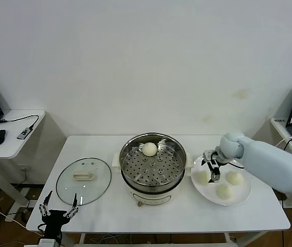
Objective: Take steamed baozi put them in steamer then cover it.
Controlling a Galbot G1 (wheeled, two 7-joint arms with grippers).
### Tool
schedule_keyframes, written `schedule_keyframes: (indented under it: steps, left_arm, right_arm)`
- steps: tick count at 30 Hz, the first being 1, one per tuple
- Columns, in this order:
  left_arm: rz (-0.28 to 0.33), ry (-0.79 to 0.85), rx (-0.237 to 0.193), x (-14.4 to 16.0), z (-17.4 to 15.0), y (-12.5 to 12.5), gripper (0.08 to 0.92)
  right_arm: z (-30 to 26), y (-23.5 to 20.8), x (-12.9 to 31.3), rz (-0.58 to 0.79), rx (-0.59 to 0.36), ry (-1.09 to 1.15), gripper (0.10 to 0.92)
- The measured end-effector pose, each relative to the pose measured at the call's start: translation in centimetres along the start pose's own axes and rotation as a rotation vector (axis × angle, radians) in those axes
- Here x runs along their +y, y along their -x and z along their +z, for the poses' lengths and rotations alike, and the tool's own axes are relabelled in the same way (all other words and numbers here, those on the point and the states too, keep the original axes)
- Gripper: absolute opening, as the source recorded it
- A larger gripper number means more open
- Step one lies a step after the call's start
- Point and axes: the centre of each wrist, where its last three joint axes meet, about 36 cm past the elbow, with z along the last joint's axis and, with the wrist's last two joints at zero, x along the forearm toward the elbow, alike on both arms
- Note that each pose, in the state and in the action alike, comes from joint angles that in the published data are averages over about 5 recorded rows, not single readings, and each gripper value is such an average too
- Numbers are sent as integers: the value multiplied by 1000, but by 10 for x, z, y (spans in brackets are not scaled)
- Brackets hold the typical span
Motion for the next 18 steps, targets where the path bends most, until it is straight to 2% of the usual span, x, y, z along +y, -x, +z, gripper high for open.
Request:
schedule_keyframes:
  steps: [9,18]
  left_arm:
    - [2,-2,0,-1,0,1,823]
    - [-1,-2,1,-1,0,0,823]
  right_arm:
    - [-3,18,1,-12,2,7,785]
    - [-2,17,-1,-9,8,14,655]
